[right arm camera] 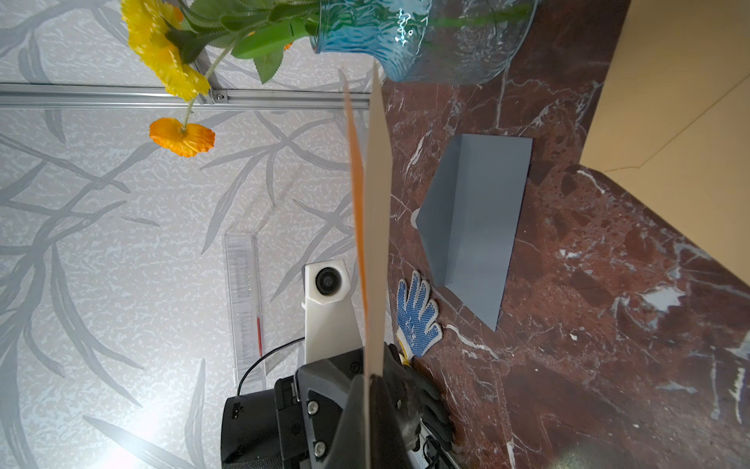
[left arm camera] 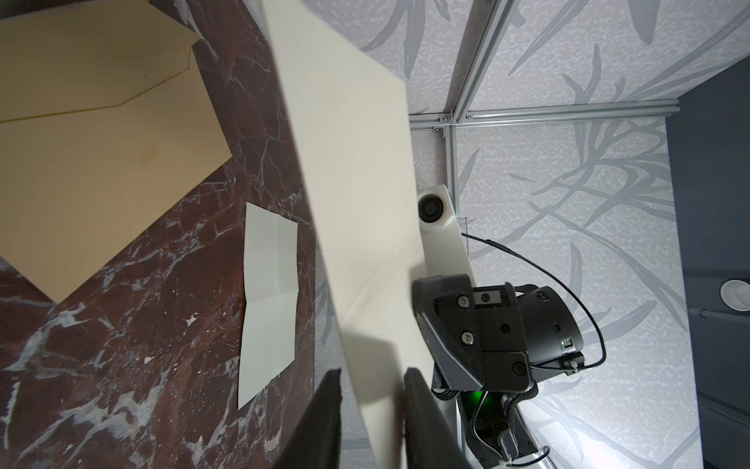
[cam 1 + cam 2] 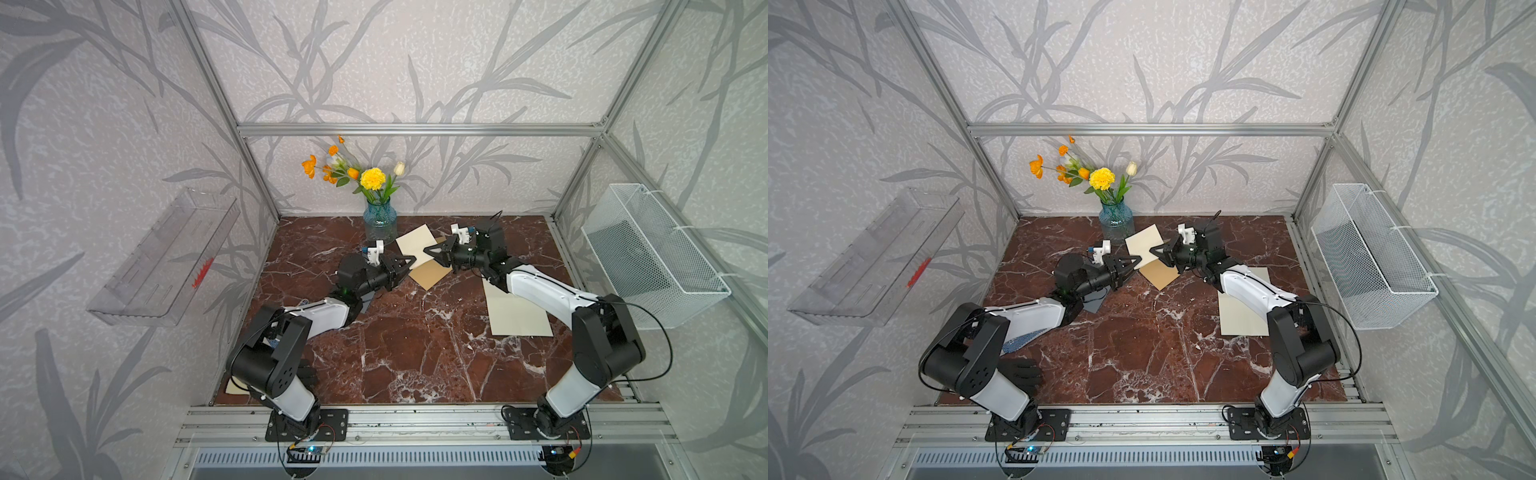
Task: Fold the letter paper in half and place it into the envelope
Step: Fold the letter paper.
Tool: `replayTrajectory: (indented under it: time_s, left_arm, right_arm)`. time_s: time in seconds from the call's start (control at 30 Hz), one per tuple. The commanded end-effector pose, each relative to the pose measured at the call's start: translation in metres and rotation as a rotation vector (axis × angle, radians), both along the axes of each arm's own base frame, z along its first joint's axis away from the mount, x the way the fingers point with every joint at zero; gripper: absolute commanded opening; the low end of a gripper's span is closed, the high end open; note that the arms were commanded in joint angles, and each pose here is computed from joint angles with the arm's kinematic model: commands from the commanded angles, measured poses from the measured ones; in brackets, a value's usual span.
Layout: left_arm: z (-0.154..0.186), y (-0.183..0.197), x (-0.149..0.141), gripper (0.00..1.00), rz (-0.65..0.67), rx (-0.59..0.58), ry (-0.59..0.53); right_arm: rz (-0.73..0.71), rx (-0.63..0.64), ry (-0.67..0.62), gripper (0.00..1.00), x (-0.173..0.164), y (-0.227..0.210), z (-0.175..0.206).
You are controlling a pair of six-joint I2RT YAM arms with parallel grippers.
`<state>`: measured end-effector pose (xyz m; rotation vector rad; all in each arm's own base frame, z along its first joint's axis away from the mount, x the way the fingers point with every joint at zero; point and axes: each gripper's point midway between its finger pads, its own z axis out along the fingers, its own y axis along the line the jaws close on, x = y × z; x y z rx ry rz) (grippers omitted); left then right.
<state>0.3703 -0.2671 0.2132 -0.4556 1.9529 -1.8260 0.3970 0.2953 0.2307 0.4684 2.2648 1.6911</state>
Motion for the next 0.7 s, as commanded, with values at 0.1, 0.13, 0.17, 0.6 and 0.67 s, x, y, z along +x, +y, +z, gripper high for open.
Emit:
replayTrajectory:
  time_s: [0.1,0.13,0.17,0.6,0.67]
  left_arm:
    - [0.0028,-0.0004,-0.0044,0.05,-0.028,-0.010,-0.034]
    - [0.0028,-0.0001,-0.0040,0.00,-0.027,-0.012,-0.035]
    - [0.0037,0.0000,-0.0036,0.00,-0.026,-0.016,-0.037]
    - [0.0038,0.0050,-0.0025,0.21,-0.027,-0.030,-0.031]
    - [0.0029,0.0080,-0.0003,0.22,-0.017,-0.033,-0.028]
  right_arm:
    - [0.011,0.025,-0.045,0.00,0.0001,0.0018,0.0143]
    - [0.010,0.028,-0.045,0.00,0.0007,0.0021,0.0150]
    - [0.010,0.030,-0.044,0.00,0.0012,0.0024,0.0149]
    - [0.012,0.039,-0.046,0.00,-0.0011,0.0020,0.0160]
    - [0.012,0.039,-0.039,0.00,-0.0034,0.0016,0.0141]
